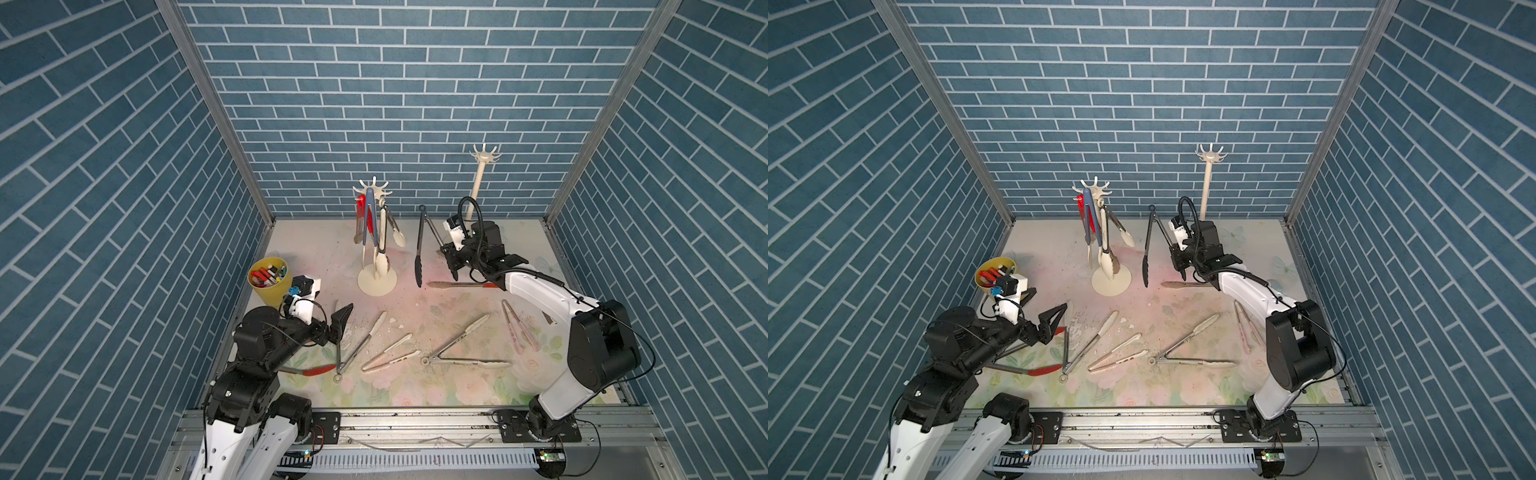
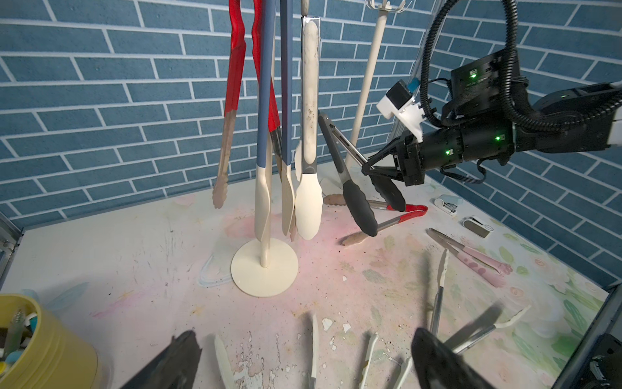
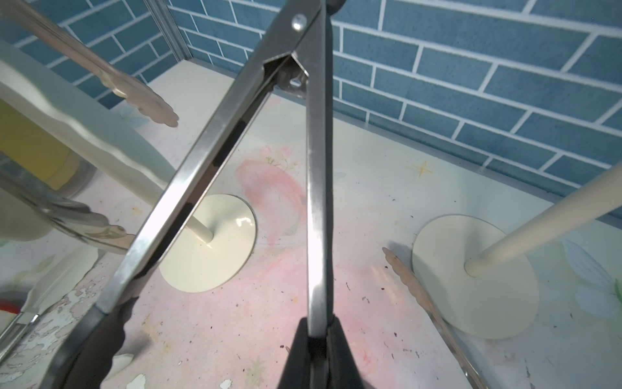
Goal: Hang food tongs on kitchen utensil racks
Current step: Pick up the food tongs from the center of the board, then hang the food tongs on the rack.
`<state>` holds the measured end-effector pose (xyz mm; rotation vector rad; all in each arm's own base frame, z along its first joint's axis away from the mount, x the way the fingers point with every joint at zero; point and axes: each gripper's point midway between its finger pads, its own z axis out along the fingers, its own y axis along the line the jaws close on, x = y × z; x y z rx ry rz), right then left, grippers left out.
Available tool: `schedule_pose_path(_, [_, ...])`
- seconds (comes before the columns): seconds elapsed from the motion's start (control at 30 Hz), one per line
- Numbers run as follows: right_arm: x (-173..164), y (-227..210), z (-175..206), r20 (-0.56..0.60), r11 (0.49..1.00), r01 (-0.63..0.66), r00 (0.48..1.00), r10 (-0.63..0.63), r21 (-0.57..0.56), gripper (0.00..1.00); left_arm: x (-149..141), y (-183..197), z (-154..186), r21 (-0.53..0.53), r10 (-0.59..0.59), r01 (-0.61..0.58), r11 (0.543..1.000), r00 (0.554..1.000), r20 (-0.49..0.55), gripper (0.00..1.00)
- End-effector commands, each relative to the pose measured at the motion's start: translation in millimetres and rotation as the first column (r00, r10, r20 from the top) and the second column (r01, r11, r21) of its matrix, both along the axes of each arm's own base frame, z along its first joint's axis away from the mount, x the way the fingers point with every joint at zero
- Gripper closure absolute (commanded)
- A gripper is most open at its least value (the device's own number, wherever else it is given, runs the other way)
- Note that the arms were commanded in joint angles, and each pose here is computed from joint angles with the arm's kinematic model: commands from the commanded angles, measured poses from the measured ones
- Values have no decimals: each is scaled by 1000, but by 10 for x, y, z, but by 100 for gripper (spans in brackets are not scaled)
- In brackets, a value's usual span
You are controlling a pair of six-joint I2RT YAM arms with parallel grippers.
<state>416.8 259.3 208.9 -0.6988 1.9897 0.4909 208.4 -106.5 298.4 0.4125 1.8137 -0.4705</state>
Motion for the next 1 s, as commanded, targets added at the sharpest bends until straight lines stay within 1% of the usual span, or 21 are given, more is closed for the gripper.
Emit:
schedule_pose_path(0.0, [-47,80,505,187,995,-78,980,64,67,100,24,-2,-61,10,4,-4,1000,1000,-14,1])
schedule_pose_path(0.3, [-296,86,724,300,974,-184,944,137,133,100,61,11,-112,22,16,-15,1000,999,-32,1])
schedule_pose_path(0.63, [-474,31,894,371,951,-264,909,188,164,100,80,9,-137,26,18,-17,1000,999,-42,1])
schedule_pose_path(0.77, [-550,36,966,395,933,-313,891,224,176,100,79,12,-128,25,19,-18,1000,999,-40,1])
schedule_pose_path(0.97, [-665,82,1108,417,894,-397,863,285,210,100,75,10,-129,24,18,-17,1000,999,-38,1])
